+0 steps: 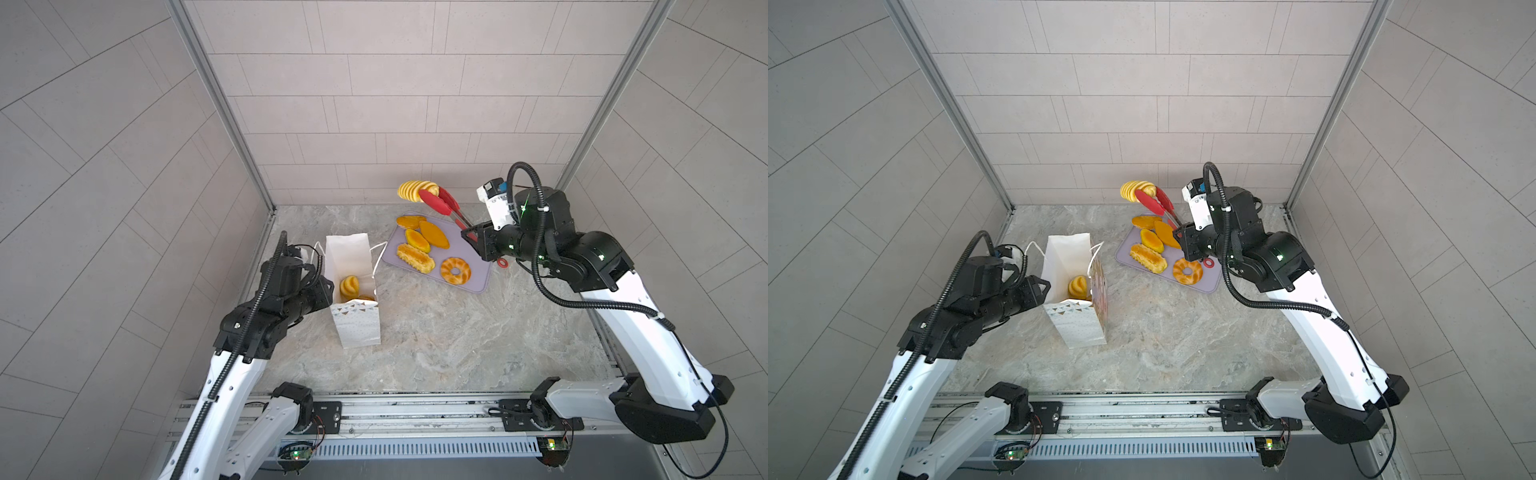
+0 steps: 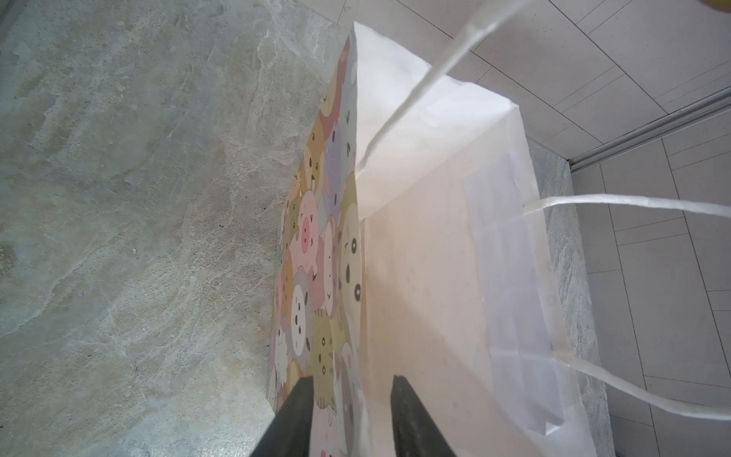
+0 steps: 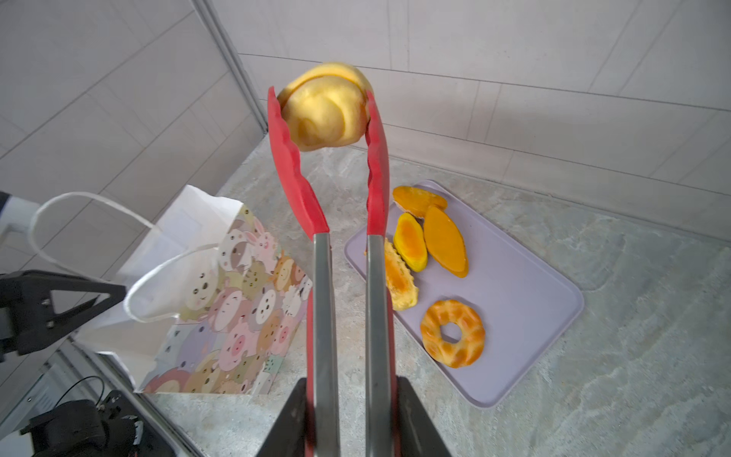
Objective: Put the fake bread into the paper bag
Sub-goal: 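Lift the striped roll with the tongs and carry it over the bag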
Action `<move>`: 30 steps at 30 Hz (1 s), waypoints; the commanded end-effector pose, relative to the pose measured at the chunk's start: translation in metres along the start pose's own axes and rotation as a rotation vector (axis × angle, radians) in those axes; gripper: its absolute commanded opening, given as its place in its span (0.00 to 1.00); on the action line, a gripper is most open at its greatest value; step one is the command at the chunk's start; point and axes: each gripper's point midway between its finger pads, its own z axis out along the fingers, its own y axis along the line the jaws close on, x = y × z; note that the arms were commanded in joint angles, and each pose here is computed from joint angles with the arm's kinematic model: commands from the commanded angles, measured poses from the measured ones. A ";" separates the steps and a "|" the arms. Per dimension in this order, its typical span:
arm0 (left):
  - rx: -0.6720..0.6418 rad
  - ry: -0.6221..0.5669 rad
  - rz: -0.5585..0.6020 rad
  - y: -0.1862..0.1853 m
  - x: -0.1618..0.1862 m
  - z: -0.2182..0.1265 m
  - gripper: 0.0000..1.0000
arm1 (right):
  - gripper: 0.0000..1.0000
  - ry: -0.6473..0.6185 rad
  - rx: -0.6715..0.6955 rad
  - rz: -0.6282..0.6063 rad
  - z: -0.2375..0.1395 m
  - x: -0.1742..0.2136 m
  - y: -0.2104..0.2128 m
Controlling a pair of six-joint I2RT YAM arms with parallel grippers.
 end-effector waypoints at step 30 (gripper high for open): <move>0.011 -0.033 -0.012 -0.002 -0.004 -0.009 0.19 | 0.33 0.151 -0.206 -0.256 -0.006 0.044 0.114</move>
